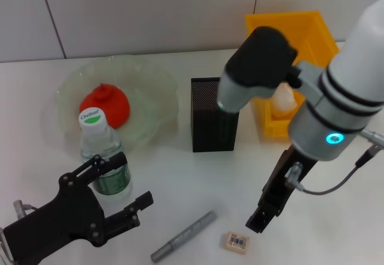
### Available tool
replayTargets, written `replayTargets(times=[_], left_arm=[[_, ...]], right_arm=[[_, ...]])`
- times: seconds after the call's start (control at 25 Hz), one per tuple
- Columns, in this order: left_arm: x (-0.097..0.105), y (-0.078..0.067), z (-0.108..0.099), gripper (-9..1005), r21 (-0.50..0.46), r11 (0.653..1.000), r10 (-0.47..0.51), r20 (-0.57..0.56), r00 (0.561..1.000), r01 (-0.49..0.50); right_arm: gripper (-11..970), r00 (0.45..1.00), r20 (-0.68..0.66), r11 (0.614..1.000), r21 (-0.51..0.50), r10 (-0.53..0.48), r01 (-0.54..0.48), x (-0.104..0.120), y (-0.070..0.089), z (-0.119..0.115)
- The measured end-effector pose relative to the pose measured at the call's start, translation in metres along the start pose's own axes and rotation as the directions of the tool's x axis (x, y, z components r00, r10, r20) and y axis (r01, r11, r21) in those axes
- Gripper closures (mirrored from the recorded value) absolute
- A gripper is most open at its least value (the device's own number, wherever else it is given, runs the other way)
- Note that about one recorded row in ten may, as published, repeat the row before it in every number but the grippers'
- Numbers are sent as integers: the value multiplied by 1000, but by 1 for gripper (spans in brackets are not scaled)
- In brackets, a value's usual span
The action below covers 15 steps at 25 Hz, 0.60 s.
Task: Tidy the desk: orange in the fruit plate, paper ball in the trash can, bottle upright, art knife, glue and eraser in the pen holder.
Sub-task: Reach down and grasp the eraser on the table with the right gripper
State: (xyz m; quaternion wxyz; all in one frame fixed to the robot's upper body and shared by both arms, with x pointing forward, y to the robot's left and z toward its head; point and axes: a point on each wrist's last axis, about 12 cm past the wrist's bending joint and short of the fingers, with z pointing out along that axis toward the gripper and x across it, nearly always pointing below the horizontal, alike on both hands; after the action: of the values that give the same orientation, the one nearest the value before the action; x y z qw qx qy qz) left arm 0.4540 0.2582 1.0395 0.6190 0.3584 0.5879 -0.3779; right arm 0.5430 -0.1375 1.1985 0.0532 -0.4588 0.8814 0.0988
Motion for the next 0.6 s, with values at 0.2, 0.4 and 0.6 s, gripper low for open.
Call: replayTargets(times=[0.2, 0.4, 0.6], left_arm=[[1, 0, -1, 195, -6, 1000, -1, -12, 1000, 1], [3, 0, -3, 195, 15, 1000, -3, -36, 999, 4], [6, -2, -4, 195, 40, 999, -12, -64, 998, 14]], right_arm=[[199, 1000, -15, 1000, 22, -6, 6, -9, 7, 8], [200, 999, -21, 999, 33, -25, 26, -13, 16, 17], [200, 999, -20, 999, 27, -29, 29, -16, 19, 24]])
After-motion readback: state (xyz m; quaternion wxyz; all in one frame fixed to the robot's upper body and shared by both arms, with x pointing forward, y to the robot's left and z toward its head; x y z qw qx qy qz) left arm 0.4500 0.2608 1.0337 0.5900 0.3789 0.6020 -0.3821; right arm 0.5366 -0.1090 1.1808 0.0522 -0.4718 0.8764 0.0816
